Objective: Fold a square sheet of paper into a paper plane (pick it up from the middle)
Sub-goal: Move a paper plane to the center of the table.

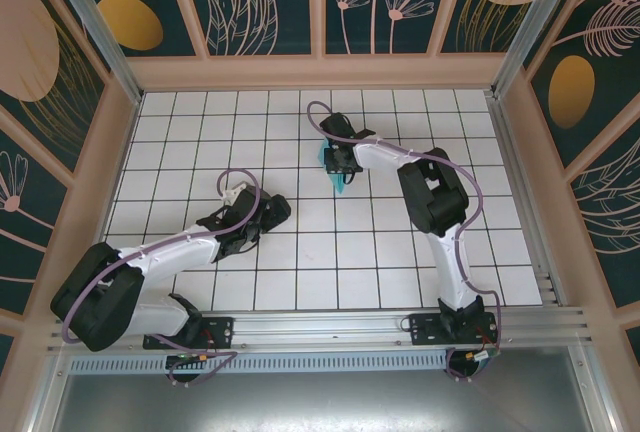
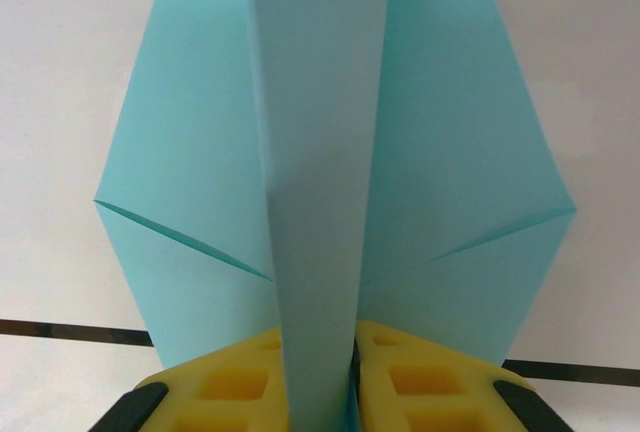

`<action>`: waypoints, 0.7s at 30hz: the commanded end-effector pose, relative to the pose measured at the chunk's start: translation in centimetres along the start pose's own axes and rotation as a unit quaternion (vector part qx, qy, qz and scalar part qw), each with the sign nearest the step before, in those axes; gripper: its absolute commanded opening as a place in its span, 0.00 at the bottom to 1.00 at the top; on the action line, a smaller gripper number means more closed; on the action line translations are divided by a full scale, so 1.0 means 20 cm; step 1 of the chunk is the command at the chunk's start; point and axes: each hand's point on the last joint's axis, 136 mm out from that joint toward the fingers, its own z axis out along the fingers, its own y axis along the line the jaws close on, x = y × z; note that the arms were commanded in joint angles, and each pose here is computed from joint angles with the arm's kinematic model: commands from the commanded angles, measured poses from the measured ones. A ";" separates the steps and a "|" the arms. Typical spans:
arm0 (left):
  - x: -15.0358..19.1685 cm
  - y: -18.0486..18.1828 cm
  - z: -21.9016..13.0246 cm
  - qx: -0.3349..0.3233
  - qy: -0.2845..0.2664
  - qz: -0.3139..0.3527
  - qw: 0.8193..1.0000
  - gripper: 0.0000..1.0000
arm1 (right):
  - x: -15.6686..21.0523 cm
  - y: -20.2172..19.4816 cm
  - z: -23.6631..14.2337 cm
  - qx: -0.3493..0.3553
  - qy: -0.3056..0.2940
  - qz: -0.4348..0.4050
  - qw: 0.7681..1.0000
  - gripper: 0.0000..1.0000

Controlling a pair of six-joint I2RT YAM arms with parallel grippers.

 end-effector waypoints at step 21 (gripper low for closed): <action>-0.75 -0.04 -0.24 -0.085 -0.193 0.091 0.973 0.99 | -0.42 0.06 -0.62 -0.047 -0.117 0.056 0.990 0.46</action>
